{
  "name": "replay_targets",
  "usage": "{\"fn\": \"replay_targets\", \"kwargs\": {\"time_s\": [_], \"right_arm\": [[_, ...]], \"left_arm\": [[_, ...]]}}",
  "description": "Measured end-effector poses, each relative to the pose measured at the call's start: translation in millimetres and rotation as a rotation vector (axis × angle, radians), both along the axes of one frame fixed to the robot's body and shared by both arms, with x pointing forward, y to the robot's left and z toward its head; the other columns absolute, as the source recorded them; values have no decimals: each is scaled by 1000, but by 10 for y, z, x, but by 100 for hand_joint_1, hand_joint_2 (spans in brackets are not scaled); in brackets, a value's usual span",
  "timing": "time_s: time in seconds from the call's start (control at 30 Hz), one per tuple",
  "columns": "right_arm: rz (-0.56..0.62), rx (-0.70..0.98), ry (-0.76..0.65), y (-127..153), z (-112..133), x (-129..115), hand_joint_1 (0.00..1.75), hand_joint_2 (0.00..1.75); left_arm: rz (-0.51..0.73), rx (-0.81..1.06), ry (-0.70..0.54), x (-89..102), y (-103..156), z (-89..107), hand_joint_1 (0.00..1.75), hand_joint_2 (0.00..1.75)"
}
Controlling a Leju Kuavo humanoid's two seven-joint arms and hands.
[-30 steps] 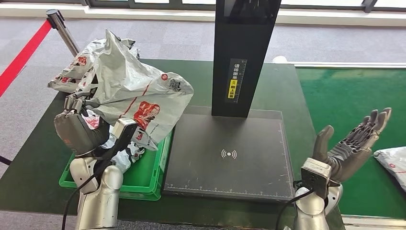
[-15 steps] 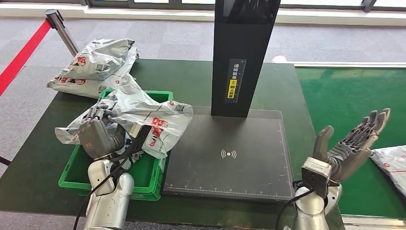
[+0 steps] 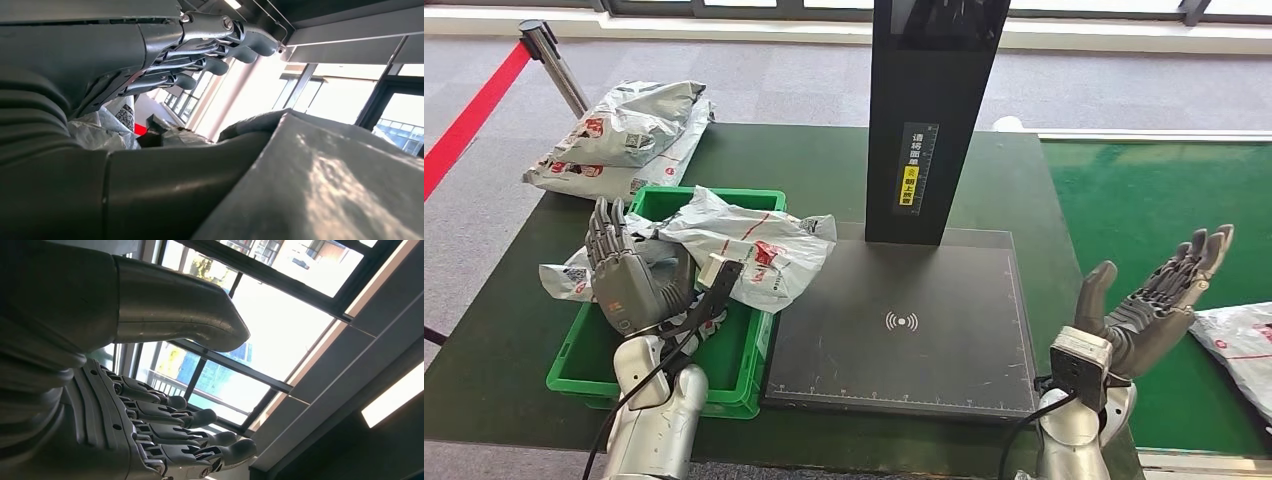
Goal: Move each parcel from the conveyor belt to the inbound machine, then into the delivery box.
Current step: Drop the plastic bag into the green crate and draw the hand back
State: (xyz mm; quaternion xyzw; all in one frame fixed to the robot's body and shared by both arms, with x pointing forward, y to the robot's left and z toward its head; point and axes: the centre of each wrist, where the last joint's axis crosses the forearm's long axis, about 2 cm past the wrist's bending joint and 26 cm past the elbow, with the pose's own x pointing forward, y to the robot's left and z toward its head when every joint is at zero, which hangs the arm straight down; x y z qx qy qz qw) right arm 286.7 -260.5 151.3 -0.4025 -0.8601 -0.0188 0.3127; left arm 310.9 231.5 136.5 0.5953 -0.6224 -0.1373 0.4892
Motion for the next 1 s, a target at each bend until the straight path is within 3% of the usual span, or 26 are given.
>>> {"fn": "replay_targets", "kwargs": {"time_s": [0.17, 0.3, 0.5, 0.73, 0.9, 1.0], "right_arm": [[0, 0, 4, 0, -10, -3, 0, 175], [2, -1, 10, 4, -25, -5, 0, 175], [3, -2, 18, 9, -46, -5, 0, 175], [8, -4, 38, 20, -94, -3, 0, 175], [12, -3, 51, 28, -125, 1, 0, 175], [16, 3, 58, 32, -141, -1, 0, 44]], "left_arm": [[6, -6, 10, 2, -15, -12, 0, 0], [-3, -5, 1, 11, -41, 12, 0, 175], [-51, 11, -51, 7, -11, 72, 0, 175], [-110, -115, -299, -93, 303, 255, 0, 175], [-87, -114, -378, -168, 478, 315, 0, 175], [-89, -129, -450, -225, 601, 305, 0, 175]]}}
